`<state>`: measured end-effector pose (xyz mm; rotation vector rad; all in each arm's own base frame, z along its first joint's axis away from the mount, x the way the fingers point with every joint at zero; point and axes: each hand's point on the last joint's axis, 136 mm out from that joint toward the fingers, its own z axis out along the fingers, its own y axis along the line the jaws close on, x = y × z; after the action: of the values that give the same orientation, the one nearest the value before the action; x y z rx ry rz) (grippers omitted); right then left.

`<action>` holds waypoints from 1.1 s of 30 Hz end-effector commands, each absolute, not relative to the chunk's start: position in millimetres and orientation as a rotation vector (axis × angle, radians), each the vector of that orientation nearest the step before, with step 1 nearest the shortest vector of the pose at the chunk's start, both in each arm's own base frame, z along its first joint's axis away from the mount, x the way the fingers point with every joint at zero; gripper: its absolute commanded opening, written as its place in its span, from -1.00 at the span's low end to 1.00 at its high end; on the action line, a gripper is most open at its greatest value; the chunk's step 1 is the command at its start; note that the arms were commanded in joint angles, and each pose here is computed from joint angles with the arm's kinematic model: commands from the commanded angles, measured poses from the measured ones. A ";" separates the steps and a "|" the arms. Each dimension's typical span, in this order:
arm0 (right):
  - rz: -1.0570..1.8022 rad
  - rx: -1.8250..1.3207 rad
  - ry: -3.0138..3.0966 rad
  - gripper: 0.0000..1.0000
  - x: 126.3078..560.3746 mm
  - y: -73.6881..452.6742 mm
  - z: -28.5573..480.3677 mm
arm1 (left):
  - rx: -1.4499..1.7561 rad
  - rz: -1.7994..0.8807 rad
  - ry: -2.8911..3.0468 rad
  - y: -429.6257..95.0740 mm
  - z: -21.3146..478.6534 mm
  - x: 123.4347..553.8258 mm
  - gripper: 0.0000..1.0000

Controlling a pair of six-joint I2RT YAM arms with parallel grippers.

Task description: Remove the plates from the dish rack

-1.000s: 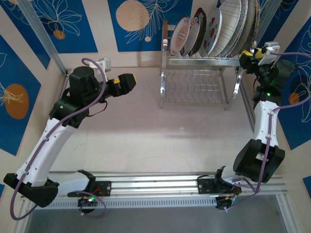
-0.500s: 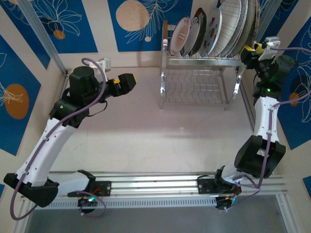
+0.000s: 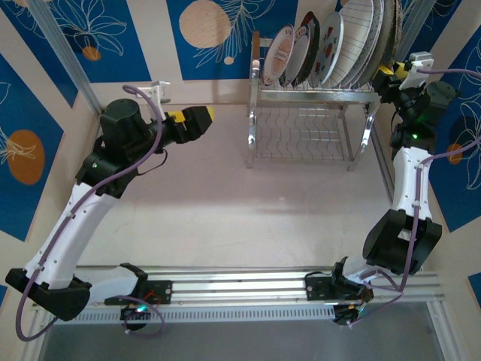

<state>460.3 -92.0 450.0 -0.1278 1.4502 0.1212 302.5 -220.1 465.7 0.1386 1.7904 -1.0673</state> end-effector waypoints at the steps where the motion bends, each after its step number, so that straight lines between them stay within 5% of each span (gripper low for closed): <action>1: 0.090 -0.134 1.405 -0.13 462.0 -90.8 468.8 | 0.240 -1.167 1.570 -228.8 529.9 285.8 1.00; 19: 0.097 -0.109 1.424 -0.33 467.7 -87.3 465.8 | 0.262 -1.188 1.386 -221.7 581.9 273.5 1.00; 33: 0.020 -0.052 1.455 -0.80 466.0 -82.3 464.4 | 0.241 -1.193 1.382 -217.5 581.7 270.2 1.00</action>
<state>465.5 -95.9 459.6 -0.0302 1.4480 0.0281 284.5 -221.5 564.2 0.2333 1.4434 -1.1696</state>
